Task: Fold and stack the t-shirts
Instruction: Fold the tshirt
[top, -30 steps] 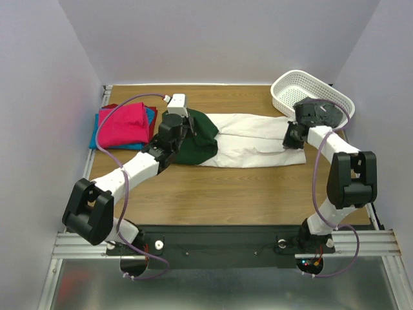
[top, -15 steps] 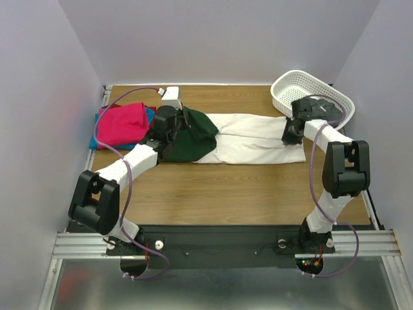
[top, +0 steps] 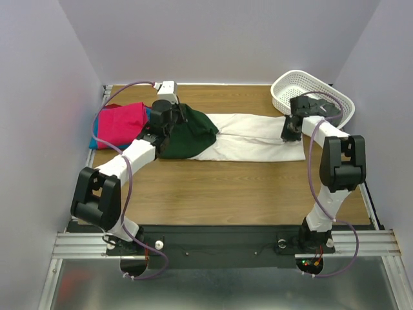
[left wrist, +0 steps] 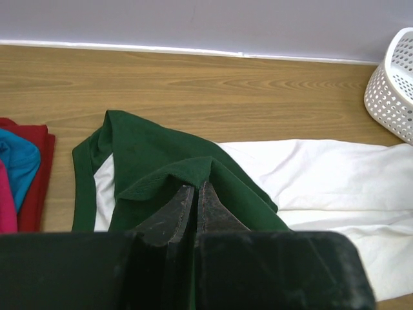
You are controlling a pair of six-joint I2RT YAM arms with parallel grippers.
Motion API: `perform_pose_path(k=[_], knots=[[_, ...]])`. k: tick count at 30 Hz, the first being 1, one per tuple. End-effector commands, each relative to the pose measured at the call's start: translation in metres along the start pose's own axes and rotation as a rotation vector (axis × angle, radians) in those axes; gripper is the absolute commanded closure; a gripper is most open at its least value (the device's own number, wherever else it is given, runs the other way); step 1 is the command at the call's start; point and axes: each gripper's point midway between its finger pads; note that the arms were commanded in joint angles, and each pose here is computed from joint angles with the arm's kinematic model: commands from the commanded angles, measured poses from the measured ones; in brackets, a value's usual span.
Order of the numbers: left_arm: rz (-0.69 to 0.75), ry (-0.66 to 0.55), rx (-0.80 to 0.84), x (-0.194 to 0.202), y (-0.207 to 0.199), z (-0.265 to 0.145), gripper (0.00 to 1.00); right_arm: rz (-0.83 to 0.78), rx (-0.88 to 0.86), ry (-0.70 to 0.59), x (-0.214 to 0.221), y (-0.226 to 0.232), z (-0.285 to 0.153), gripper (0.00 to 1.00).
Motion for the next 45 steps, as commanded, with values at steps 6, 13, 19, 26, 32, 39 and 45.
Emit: perform_pose_path(k=[6, 13, 19, 26, 32, 39, 45], knots=[[0.009, -0.084, 0.026, -0.037, -0.001, 0.026, 1.0, -0.003, 0.06, -0.088, -0.035, -0.007, 0.008, 1.0], [-0.019, -0.095, -0.054, -0.042, 0.018, 0.051, 1.0, 0.018, 0.074, -0.167, -0.063, -0.007, -0.009, 0.76], [-0.092, -0.142, -0.168, -0.069, 0.034, 0.062, 0.08, 0.036, 0.047, -0.245, -0.08, -0.004, -0.042, 0.25], [-0.164, -0.138, -0.09, -0.066, 0.015, 0.039, 0.04, -0.009, -0.098, -0.298, -0.07, 0.021, -0.079, 0.14], [-0.242, 0.0, 0.042, 0.007, -0.003, 0.023, 0.04, -0.216, -0.322, -0.28, -0.028, 0.123, -0.088, 0.14], [-0.321, 0.052, 0.142, 0.07, -0.007, 0.004, 0.06, -0.329, -0.618, -0.216, 0.009, 0.244, -0.1, 0.15], [-0.384, 0.095, 0.138, 0.115, 0.003, -0.012, 0.06, -0.369, -0.765, -0.15, 0.035, 0.311, -0.101, 0.18]])
Point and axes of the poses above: each gripper's point midway between its finger pads, its own z axis out along the fingers, its own y axis along the line the jaws close on, x = y × z, and after that the axes turned 1 degree about -z, right-handed
